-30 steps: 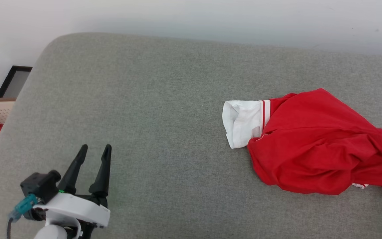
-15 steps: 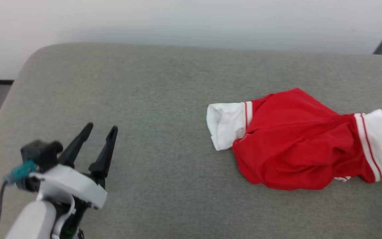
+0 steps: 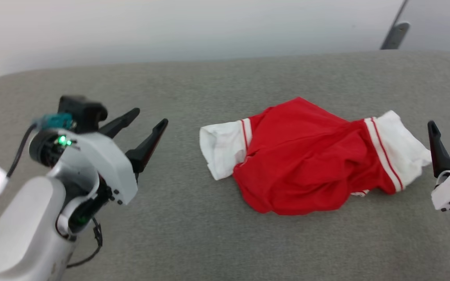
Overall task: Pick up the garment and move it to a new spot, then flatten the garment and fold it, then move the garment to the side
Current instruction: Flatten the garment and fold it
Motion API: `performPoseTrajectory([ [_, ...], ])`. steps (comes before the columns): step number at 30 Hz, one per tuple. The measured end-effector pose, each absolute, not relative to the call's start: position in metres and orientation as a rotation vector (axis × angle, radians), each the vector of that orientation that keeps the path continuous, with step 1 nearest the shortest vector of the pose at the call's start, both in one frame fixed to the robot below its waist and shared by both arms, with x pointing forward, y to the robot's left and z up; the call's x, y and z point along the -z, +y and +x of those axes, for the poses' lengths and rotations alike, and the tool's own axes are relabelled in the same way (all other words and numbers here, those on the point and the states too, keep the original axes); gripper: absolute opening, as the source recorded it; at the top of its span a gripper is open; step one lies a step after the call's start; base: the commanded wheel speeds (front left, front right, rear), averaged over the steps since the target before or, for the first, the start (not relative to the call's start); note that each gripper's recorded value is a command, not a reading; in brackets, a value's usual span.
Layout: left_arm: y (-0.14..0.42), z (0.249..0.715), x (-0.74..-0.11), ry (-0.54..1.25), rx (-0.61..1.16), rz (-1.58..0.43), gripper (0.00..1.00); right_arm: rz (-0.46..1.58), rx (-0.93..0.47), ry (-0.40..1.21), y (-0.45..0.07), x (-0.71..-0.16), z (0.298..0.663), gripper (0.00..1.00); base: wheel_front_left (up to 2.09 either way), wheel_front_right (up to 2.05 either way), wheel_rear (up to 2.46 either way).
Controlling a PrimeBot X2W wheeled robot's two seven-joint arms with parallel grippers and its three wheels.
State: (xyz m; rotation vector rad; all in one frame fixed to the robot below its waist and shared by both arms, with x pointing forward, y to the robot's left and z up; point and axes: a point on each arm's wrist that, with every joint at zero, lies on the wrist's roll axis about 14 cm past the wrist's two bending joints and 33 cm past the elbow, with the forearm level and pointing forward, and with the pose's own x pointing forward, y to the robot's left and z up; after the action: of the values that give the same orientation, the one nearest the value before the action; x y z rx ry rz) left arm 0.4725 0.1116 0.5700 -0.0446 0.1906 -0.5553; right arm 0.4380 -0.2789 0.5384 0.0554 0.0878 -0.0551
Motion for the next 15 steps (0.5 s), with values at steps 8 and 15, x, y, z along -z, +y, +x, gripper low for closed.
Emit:
performPoseTrajectory([
  [8,0.063,0.489,-0.543,0.403,0.696,0.034,1.0,0.011,0.093,-0.082,-0.283,-0.558,0.422,1.0,0.0,0.0,0.0],
  [15,0.046,0.504,-0.492,0.602,0.732,0.098,1.0,0.0,0.117,-0.101,-0.285,-0.548,0.42,1.0,0.0,0.0,0.0],
])
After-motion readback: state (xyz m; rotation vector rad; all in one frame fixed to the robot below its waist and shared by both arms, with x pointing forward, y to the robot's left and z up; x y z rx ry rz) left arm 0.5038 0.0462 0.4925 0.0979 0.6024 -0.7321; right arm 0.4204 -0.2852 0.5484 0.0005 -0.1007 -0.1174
